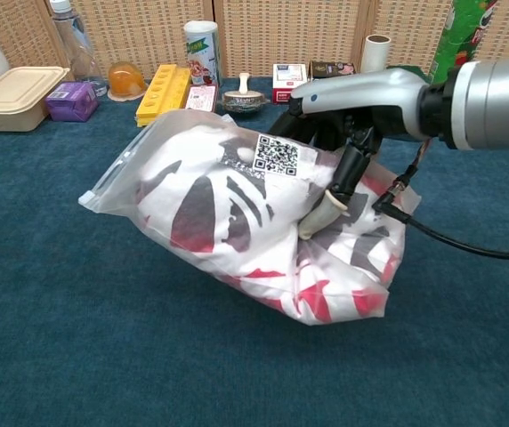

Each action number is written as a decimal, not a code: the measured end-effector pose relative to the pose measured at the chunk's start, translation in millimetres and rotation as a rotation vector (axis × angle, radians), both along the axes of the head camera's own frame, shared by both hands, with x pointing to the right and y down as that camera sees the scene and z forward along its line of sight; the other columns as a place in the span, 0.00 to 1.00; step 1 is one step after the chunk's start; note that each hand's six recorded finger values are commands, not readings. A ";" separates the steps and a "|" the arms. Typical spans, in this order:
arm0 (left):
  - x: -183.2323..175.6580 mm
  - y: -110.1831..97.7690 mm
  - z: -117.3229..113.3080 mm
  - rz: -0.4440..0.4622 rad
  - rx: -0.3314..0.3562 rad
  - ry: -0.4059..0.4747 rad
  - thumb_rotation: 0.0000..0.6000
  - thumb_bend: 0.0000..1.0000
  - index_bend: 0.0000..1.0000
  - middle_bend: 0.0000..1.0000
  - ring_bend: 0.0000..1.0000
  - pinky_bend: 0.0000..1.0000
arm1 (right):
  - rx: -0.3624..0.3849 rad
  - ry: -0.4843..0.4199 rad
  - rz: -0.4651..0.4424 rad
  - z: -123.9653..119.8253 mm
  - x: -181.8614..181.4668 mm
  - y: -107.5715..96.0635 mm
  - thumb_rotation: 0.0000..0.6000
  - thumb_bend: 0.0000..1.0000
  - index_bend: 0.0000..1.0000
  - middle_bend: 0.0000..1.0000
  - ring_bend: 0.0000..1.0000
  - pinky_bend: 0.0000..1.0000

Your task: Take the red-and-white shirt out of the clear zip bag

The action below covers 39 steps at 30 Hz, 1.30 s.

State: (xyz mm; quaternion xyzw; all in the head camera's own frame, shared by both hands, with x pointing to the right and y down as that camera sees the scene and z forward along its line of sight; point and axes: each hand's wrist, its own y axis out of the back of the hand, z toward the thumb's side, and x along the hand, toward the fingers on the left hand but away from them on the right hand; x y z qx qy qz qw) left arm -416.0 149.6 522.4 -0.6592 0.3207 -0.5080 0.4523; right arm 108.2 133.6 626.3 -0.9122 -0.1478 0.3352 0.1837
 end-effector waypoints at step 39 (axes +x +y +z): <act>166.8 -49.3 36.6 0.320 -0.468 0.282 0.43 0.23 0.41 1.00 0.97 0.87 | -0.070 -0.172 -0.059 -23.4 -8.9 15.2 1.00 0.15 0.83 0.86 1.00 0.96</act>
